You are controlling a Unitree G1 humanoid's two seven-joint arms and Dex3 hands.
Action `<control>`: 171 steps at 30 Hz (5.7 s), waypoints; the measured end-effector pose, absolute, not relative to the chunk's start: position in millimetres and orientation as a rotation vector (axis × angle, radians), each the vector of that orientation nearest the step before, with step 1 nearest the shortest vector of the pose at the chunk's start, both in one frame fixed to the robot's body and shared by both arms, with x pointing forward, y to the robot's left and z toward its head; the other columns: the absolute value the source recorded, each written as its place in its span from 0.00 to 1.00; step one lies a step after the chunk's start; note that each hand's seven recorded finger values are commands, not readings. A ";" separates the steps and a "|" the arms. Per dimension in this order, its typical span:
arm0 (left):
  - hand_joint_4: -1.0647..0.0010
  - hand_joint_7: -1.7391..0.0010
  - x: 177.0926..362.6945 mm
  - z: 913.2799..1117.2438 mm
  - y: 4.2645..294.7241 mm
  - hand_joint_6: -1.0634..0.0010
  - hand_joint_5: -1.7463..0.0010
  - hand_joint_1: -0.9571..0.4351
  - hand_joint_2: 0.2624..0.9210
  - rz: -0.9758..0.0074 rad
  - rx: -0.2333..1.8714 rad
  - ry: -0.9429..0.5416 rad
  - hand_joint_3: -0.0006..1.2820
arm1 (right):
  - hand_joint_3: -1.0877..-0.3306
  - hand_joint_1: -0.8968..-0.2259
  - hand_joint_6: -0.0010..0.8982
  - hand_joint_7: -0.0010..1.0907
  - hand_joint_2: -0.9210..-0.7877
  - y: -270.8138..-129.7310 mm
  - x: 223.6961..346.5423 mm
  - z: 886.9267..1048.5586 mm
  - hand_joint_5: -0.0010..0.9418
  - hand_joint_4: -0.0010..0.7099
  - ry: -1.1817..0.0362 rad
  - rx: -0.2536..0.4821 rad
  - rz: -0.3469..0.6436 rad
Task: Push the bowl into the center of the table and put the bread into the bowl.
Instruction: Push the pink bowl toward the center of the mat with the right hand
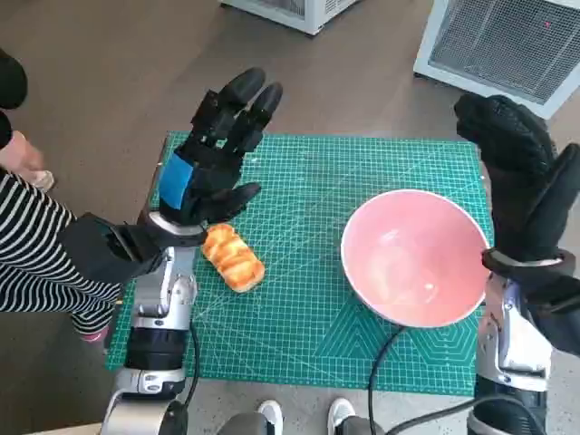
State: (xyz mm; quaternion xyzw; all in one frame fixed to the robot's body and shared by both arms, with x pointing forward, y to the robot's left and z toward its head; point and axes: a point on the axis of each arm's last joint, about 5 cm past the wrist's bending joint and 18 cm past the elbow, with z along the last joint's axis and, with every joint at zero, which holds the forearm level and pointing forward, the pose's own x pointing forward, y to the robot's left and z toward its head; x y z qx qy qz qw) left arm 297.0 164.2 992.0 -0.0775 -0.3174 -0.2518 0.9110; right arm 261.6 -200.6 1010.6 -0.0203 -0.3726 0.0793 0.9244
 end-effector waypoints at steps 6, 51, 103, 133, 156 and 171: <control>0.90 0.72 297.1 991.7 164.5 1.00 0.98 0.27 1.00 -0.518 -0.168 -0.649 0.13 | 0.50 0.28 0.03 0.48 0.00 -200.6 261.5 1010.5 0.00 0.17 -0.765 -0.041 0.162; 0.89 0.72 296.5 994.5 166.0 1.00 0.98 0.27 1.00 -0.527 -0.158 -0.656 0.13 | 0.48 0.29 0.02 0.49 0.00 -230.9 257.4 1002.4 0.00 0.16 -0.751 -0.067 0.091; 0.88 0.71 296.6 993.1 175.7 1.00 0.98 0.27 1.00 -0.514 -0.116 -0.657 0.14 | 0.27 0.42 0.06 0.38 0.00 -233.0 252.5 848.4 0.01 0.14 -0.085 0.182 -0.284; 0.87 0.70 289.0 989.4 185.4 1.00 0.98 0.25 1.00 -0.455 -0.100 -0.650 0.13 | 0.28 0.41 0.07 0.36 0.00 -178.1 290.3 874.9 0.00 0.14 -0.147 0.240 -0.075; 0.86 0.70 284.7 989.3 188.4 1.00 0.99 0.26 1.00 -0.440 -0.093 -0.648 0.13 | 0.27 0.41 0.05 0.35 0.00 -143.6 308.0 890.7 0.01 0.13 -0.118 0.299 0.031; 0.86 0.70 283.2 987.2 188.5 1.00 0.99 0.26 1.00 -0.435 -0.094 -0.641 0.13 | 0.30 0.40 0.04 0.33 0.00 -128.1 315.8 900.4 0.00 0.13 -0.109 0.319 0.084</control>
